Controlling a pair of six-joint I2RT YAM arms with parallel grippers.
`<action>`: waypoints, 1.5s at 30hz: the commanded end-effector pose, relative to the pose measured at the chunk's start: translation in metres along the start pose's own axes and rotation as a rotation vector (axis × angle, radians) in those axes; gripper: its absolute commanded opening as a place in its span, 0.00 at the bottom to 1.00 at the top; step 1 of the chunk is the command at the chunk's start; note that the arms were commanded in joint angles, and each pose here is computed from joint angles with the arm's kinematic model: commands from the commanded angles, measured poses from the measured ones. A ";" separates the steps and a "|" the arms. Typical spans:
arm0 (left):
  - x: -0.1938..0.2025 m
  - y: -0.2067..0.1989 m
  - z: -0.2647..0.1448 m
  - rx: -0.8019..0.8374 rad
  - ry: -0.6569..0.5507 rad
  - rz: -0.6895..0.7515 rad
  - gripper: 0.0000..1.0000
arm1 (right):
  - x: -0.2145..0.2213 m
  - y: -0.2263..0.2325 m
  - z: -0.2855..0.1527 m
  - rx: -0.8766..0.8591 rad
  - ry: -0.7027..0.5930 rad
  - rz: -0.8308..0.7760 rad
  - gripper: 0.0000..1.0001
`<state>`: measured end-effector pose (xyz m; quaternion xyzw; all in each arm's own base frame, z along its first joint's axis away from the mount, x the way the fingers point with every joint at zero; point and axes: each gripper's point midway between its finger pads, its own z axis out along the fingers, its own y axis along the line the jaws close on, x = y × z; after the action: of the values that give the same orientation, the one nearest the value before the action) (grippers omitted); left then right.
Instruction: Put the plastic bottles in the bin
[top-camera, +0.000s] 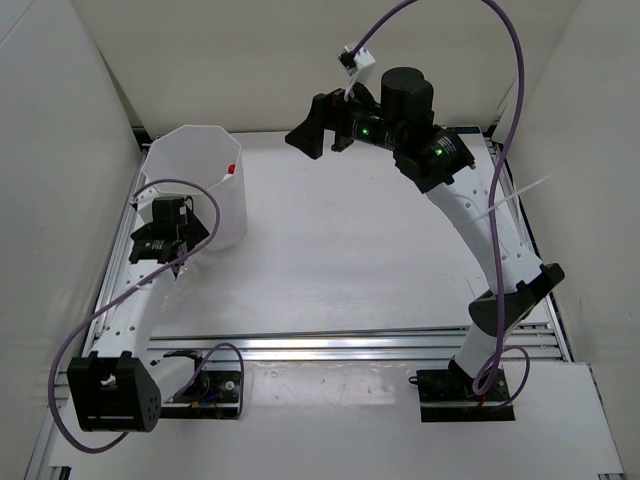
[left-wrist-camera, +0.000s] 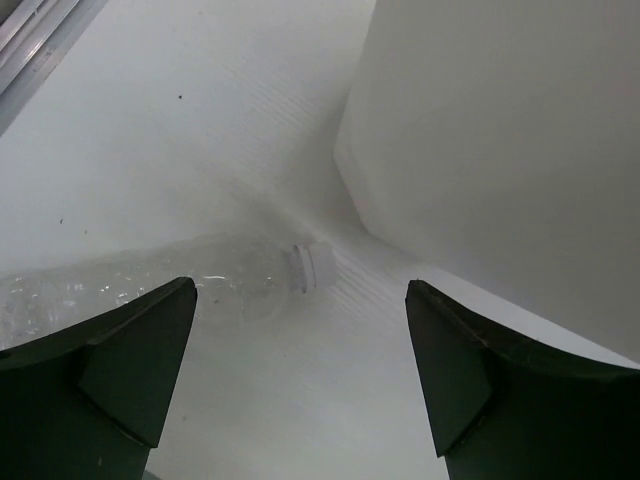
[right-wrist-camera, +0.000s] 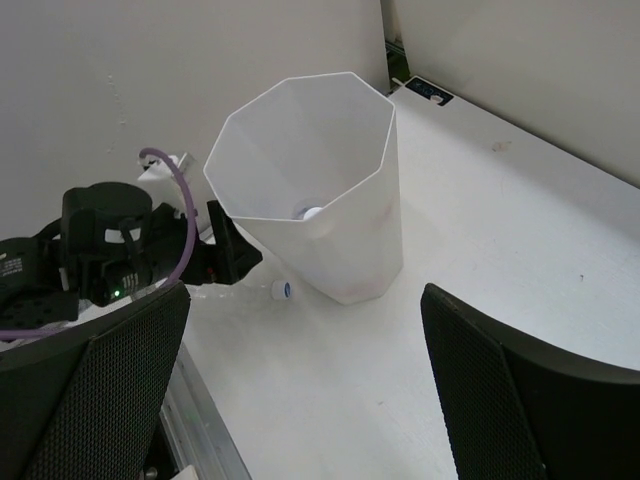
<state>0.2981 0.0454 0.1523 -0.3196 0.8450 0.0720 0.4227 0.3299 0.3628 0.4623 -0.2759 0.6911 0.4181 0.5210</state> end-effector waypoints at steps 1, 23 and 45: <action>-0.013 -0.001 0.001 -0.036 0.011 0.049 0.97 | -0.010 0.011 -0.013 -0.028 -0.020 0.007 1.00; 0.035 0.086 0.006 -0.508 -0.236 -1.866 1.00 | 0.045 0.013 -0.024 -0.034 0.194 0.115 1.00; 0.047 0.088 0.071 -0.665 -0.297 -1.959 1.00 | 0.071 -0.013 -0.029 0.040 0.280 0.132 1.00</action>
<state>0.2502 0.0860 0.0429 -0.8271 0.4906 0.0723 0.2645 0.3091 0.3414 0.3833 -0.2663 0.7925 0.3945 0.3812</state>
